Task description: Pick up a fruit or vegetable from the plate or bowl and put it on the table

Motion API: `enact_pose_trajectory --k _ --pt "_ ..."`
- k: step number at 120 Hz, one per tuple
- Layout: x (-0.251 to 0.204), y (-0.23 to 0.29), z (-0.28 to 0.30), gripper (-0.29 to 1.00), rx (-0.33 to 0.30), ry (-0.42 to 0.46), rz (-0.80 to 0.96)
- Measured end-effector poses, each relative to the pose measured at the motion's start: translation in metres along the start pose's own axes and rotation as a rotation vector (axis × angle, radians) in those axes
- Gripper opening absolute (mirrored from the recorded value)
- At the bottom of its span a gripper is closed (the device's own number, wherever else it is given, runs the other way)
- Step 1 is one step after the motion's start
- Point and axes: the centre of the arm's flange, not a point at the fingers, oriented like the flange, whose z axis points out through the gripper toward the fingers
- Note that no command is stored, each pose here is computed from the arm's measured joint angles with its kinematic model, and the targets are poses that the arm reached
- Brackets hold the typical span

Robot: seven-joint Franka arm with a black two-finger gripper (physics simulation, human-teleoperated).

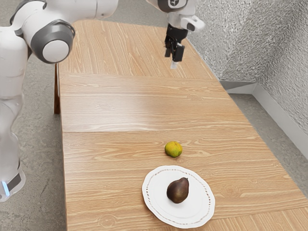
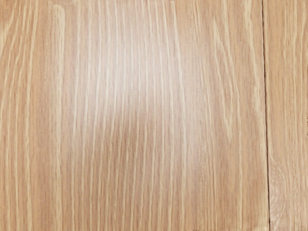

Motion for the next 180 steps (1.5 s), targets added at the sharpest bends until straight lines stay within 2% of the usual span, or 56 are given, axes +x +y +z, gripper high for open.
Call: enact_pose_trajectory --k 22,48,50,54,58,62,67,72,80,91,99,104,112,126,138,145,164,180 --pt "0.002 0.003 0.000 0.70 0.009 0.004 0.343" --pt "0.001 0.003 -0.010 0.70 0.022 0.015 0.622" --pt "-0.001 0.005 -0.031 0.70 0.045 0.045 0.644" --pt "-0.017 0.015 -0.114 0.70 0.161 0.159 0.691" --pt "-0.056 0.031 -0.194 0.70 0.250 0.276 0.741" --pt "-0.097 0.048 -0.248 0.70 0.290 0.365 0.793" --pt "-0.123 0.060 -0.270 0.70 0.293 0.387 0.832" --pt "-0.117 0.058 -0.253 0.70 0.261 0.316 0.836" --pt "-0.088 0.046 -0.198 0.70 0.196 0.150 0.787" --pt "-0.061 0.022 -0.109 0.70 0.090 -0.085 0.593" --pt "-0.052 -0.025 -0.054 0.70 0.040 -0.176 0.389" --pt "-0.038 -0.026 -0.020 0.70 0.030 -0.219 0.320" --pt "-0.004 0.029 0.007 0.70 0.033 -0.200 0.328" --pt "0.034 0.147 0.014 0.70 0.055 -0.081 0.369" --pt "0.043 0.234 0.018 0.70 0.140 -0.022 0.370" --pt "0.043 0.279 0.037 0.70 0.156 -0.013 0.364" --pt "0.056 0.303 0.114 0.70 0.160 -0.045 0.218" --pt "0.048 0.292 0.099 0.70 0.165 -0.050 0.102"
